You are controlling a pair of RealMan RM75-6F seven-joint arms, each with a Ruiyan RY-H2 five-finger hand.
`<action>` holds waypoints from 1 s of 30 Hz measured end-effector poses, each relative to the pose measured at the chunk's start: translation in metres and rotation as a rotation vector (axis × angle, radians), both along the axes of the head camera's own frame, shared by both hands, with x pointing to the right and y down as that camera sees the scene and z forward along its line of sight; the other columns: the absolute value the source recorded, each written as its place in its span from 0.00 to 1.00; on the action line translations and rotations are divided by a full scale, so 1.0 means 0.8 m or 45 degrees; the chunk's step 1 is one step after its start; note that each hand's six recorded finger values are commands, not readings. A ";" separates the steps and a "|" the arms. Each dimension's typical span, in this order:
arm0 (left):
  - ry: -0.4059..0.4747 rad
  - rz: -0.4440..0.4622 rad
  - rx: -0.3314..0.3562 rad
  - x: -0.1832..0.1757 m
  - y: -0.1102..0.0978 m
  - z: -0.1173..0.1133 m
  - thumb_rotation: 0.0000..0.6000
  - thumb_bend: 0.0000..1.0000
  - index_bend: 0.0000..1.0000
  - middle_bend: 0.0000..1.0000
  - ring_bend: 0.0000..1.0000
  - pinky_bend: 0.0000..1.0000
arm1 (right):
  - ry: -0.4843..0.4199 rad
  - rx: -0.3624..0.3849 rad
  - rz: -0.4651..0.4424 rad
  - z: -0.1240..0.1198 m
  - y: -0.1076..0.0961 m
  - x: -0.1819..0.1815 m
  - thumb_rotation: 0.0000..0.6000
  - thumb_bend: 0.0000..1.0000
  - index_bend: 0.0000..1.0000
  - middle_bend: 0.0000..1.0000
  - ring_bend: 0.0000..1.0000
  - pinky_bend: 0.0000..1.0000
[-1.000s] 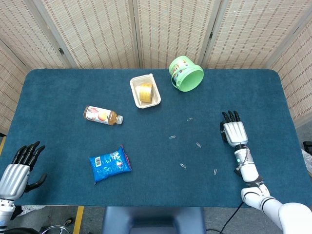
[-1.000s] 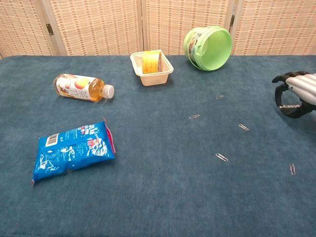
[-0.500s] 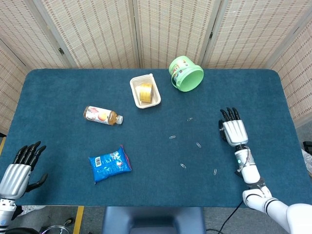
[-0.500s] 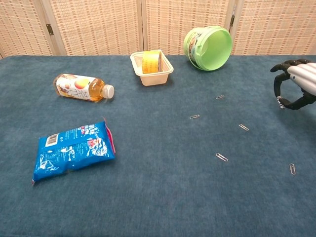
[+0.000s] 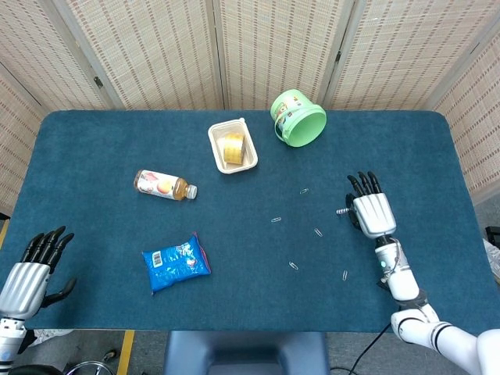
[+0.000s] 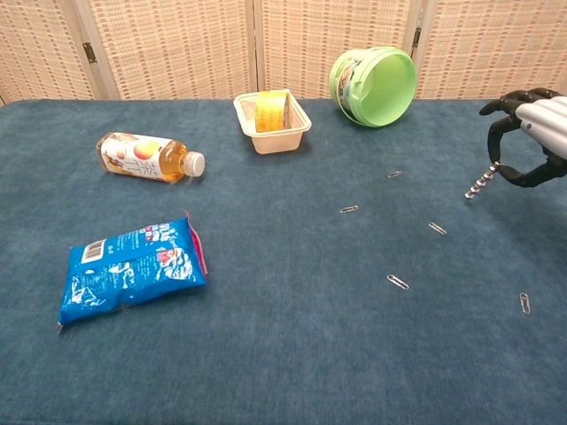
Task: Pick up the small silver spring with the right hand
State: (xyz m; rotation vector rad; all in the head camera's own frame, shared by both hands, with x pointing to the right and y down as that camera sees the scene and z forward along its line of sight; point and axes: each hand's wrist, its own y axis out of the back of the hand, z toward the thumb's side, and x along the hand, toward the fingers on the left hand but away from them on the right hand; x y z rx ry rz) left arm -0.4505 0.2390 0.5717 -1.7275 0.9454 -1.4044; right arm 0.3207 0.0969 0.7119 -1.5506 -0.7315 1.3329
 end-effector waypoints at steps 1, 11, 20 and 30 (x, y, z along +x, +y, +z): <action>0.001 0.000 0.000 0.000 0.000 0.000 1.00 0.40 0.00 0.00 0.02 0.00 | -0.007 0.001 -0.001 -0.002 0.000 -0.001 1.00 0.45 0.89 0.15 0.00 0.00; 0.004 -0.002 -0.001 0.000 -0.001 0.000 1.00 0.40 0.00 0.00 0.02 0.00 | -0.088 -0.040 -0.013 -0.018 0.009 -0.019 1.00 0.45 0.89 0.15 0.00 0.00; 0.008 -0.007 -0.002 -0.001 -0.001 -0.001 1.00 0.40 0.00 0.00 0.02 0.00 | -0.096 -0.072 -0.074 -0.018 0.027 -0.037 1.00 0.45 0.89 0.15 0.00 0.00; 0.007 -0.013 -0.009 -0.003 -0.002 0.000 1.00 0.40 0.00 0.00 0.02 0.00 | -0.113 -0.097 -0.116 -0.016 0.040 -0.049 1.00 0.45 0.89 0.15 0.00 0.00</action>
